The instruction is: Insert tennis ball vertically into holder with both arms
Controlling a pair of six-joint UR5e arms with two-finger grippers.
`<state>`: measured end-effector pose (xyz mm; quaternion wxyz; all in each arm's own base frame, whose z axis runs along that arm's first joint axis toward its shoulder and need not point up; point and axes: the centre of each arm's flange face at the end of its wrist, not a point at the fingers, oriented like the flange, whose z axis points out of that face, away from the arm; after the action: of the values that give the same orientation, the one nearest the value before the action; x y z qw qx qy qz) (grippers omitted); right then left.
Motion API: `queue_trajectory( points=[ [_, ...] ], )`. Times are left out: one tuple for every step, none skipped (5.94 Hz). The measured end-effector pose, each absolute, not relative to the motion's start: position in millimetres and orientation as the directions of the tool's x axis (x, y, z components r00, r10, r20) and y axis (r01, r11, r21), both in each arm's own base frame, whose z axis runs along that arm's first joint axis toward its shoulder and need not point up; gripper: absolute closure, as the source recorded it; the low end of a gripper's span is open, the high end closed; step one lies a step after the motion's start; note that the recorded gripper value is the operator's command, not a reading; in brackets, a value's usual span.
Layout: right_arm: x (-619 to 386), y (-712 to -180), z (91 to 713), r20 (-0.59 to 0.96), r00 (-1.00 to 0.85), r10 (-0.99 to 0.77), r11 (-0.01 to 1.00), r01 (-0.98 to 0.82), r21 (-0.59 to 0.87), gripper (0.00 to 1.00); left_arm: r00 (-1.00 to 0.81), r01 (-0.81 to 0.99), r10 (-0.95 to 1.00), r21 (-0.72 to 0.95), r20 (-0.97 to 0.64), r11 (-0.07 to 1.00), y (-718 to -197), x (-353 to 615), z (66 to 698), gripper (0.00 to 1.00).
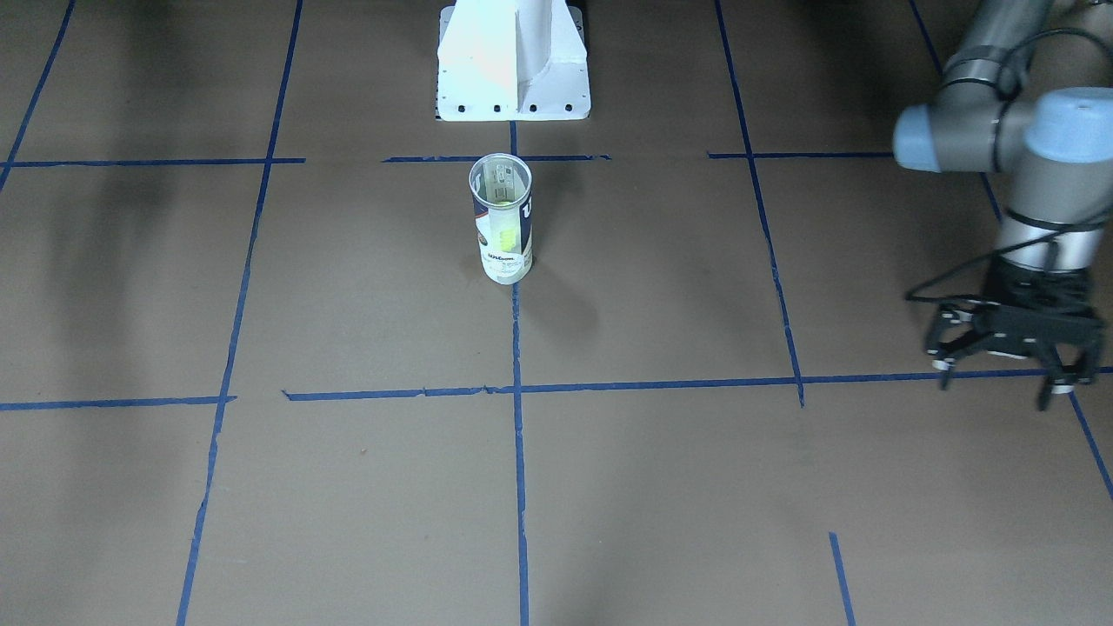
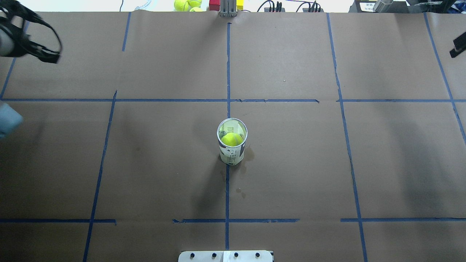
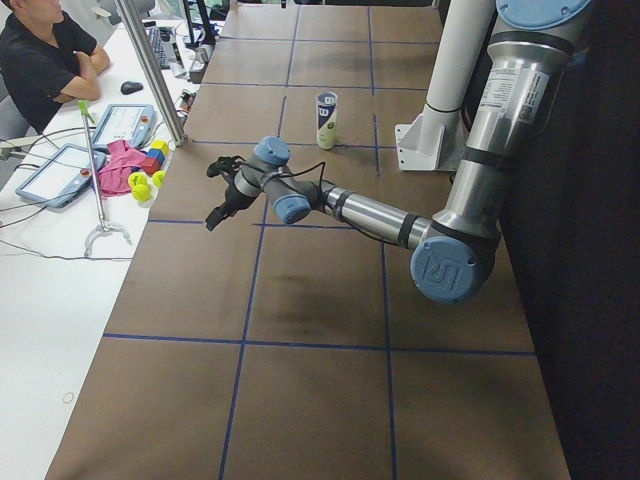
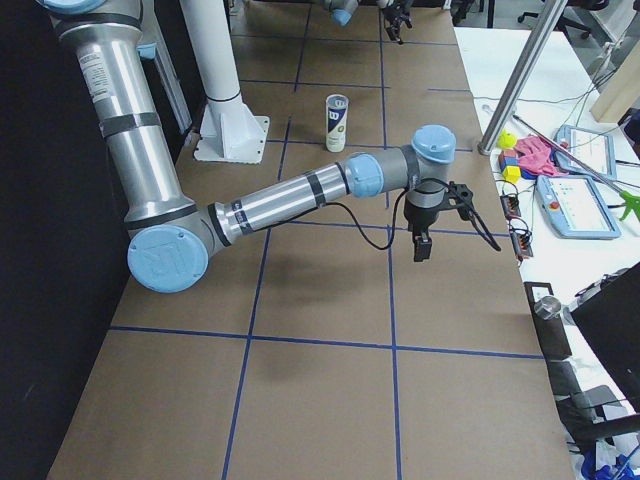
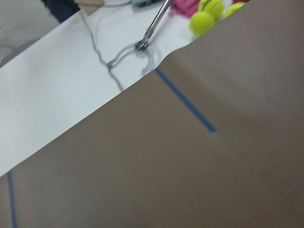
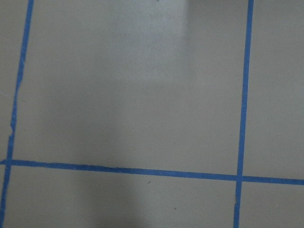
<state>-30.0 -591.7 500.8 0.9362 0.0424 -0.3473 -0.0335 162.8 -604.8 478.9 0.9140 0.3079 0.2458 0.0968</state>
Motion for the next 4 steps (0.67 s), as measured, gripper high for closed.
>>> queue_trajectory(
  points=[
    [-30,-587,543,0.664,0.733,-0.146,0.989,0.119,0.087,0.00,0.853,0.019,0.225,0.458,-0.472,0.889,-609,111,500,0.00],
    [-32,-579,584,0.698,0.694,-0.176,0.981,0.185,0.064,0.00,0.813,0.067,0.113,0.284,-0.571,0.956,-606,71,510,0.00],
    [-22,-570,612,0.722,0.674,-0.159,0.981,0.193,0.035,0.00,0.760,0.083,0.038,0.155,-0.648,0.984,-590,45,517,0.00],
    [-1,-563,624,0.729,0.671,-0.133,0.985,0.169,0.025,0.00,0.714,0.053,0.033,0.101,-0.700,0.994,-567,33,533,0.00]
  ],
)
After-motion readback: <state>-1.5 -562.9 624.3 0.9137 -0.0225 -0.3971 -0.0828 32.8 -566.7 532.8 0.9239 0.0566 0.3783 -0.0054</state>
